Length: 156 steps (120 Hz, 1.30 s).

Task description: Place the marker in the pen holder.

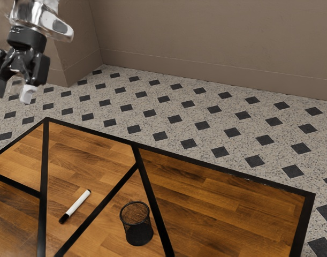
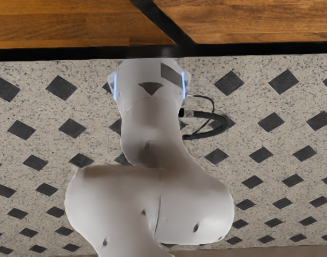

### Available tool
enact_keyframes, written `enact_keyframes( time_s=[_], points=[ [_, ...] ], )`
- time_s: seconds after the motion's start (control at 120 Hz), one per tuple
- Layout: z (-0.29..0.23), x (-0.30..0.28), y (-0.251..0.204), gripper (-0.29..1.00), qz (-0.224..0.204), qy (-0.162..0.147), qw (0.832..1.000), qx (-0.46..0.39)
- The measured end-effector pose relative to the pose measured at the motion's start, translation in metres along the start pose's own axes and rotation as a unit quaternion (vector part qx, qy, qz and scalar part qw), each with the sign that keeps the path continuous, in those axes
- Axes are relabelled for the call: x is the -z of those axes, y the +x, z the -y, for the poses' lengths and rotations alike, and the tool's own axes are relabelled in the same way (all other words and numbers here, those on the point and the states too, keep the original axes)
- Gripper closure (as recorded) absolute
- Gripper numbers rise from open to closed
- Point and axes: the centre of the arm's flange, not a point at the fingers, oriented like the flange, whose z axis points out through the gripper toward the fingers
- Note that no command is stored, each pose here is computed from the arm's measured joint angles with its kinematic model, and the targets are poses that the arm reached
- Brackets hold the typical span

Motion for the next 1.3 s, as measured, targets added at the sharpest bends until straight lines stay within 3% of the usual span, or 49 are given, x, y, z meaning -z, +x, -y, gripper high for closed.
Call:
enact_keyframes(
  time_s=[0.133,0.2,0.333,0.492,0.583,0.9,1.05,1.3],
  points=[
    [0.020,-0.011,0.087,0.01,-0.092,-0.019,0.996,0.012],
    [0.042,-0.024,0.118,0.02,-0.108,-0.031,0.993,0.029],
    [0.084,-0.135,0.147,0.02,-0.115,-0.060,0.990,0.050],
    [0.092,-0.281,0.170,0.03,-0.153,-0.049,0.986,0.046],
    [0.090,-0.330,0.187,0.04,-0.176,-0.045,0.982,0.049],
    [0.097,-0.329,0.236,0.14,-0.311,-0.008,0.948,0.064],
    [0.078,-0.328,0.252,0.27,-0.328,0.019,0.944,0.038],
    [0.081,-0.327,0.253,0.46,-0.342,0.023,0.939,0.040]
  ],
)
